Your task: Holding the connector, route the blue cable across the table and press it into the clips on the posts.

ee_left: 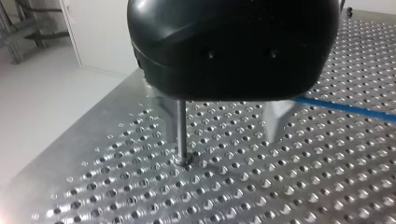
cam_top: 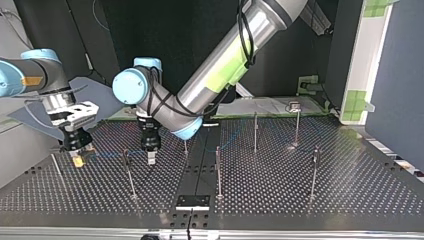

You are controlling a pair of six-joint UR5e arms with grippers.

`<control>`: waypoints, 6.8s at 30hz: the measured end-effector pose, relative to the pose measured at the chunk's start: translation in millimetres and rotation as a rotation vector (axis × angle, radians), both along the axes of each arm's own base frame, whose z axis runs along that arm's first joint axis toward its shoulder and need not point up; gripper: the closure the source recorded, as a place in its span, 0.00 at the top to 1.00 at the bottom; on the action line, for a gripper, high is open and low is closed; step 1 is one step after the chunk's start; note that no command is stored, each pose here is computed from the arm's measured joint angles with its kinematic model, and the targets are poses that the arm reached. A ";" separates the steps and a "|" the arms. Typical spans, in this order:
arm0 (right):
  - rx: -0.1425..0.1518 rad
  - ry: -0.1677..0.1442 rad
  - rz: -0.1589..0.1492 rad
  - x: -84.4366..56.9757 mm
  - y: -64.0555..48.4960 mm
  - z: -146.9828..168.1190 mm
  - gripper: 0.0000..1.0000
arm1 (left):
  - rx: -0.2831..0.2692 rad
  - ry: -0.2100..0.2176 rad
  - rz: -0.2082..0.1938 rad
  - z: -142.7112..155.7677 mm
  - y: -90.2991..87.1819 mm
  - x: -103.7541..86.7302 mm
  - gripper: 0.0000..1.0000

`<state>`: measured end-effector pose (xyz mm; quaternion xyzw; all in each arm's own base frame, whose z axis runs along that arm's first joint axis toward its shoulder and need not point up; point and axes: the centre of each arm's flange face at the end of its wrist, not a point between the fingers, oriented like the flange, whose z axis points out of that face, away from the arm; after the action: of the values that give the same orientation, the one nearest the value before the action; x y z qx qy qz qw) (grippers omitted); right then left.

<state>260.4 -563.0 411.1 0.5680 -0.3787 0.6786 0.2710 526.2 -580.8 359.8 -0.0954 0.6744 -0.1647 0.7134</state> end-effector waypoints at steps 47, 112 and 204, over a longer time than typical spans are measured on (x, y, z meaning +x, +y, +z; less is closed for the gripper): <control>0.011 0.011 0.014 9.2 6.5 -0.9 0.00 | -0.240 -0.133 -0.016 101.8 57.4 -96.8 1.00; 0.013 0.016 0.021 16.1 10.4 -1.6 0.00 | -0.304 -0.238 0.004 3.6 100.4 -221.2 1.00; 0.016 0.016 0.023 17.0 11.2 -2.3 0.00 | -0.026 -0.019 0.199 -247.7 282.5 -268.3 1.00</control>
<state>277.3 -551.9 408.9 0.5799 -0.3753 0.6740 0.2620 257.9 -298.4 112.1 -0.1698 0.6525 -0.1026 0.7313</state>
